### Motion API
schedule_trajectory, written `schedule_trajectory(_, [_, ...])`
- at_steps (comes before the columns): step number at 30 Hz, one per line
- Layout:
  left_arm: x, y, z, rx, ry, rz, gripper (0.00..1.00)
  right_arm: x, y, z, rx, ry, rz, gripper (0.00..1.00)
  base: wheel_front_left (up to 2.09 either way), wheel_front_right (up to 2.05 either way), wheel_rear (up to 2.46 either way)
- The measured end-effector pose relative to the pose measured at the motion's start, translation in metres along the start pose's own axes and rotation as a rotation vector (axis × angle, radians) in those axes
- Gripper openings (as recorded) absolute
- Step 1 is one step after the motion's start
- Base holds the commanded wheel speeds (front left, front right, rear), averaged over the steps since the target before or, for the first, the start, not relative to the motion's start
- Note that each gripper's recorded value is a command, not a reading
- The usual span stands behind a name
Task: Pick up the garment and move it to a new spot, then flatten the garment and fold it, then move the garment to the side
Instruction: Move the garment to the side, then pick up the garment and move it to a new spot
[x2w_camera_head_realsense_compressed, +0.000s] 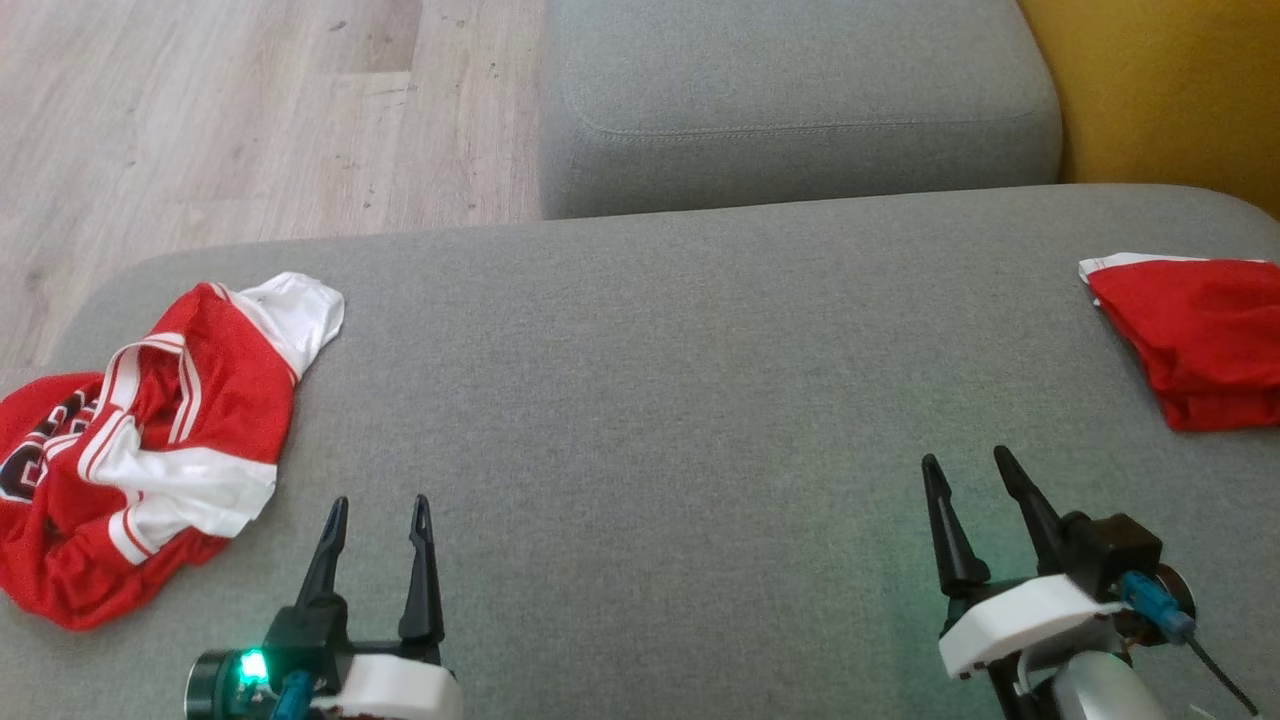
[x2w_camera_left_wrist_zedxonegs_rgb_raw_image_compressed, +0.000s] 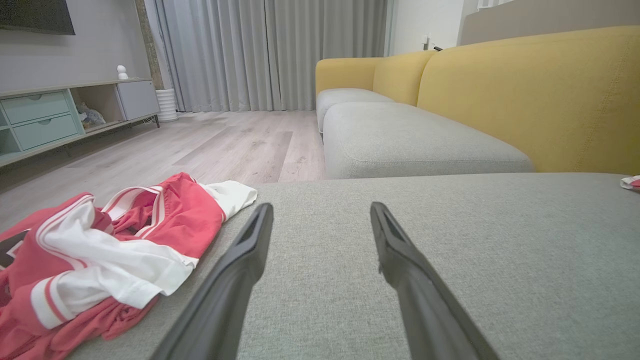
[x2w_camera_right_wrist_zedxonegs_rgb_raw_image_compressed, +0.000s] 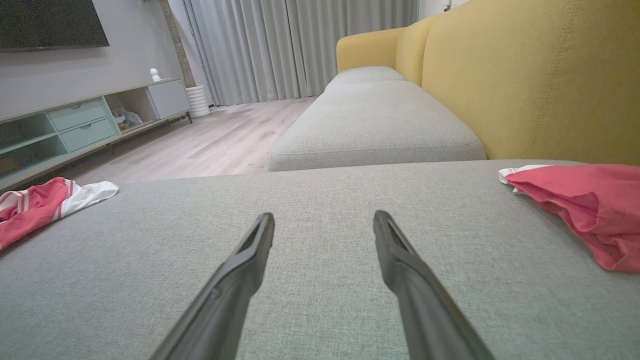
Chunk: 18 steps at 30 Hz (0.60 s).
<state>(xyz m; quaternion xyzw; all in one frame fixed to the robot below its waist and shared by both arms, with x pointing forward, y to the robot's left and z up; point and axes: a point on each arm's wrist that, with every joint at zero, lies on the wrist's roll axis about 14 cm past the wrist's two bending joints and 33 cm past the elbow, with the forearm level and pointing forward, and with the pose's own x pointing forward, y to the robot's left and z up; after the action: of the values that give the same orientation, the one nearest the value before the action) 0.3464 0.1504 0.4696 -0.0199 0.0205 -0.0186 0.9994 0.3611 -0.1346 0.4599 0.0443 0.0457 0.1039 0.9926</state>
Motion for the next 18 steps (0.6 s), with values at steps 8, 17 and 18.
schedule_trajectory(8, [-0.001, 0.002, 0.000, 0.002, 0.001, 0.004, 1.00, 0.001, -0.001, 0.003, -0.004, -0.010, -0.006, 1.00, 0.00, 0.00, 0.00])
schedule_trajectory(17, [-0.017, 0.036, -0.001, -0.002, 0.002, 0.118, 1.00, 0.016, 0.021, -0.007, -0.021, 0.025, 0.071, 1.00, 0.00, 0.00, 0.00])
schedule_trajectory(18, [-0.021, 0.043, -0.002, -0.003, 0.002, 0.141, 1.00, 0.019, 0.026, -0.008, -0.022, 0.028, 0.087, 1.00, 0.00, 0.00, 0.00])
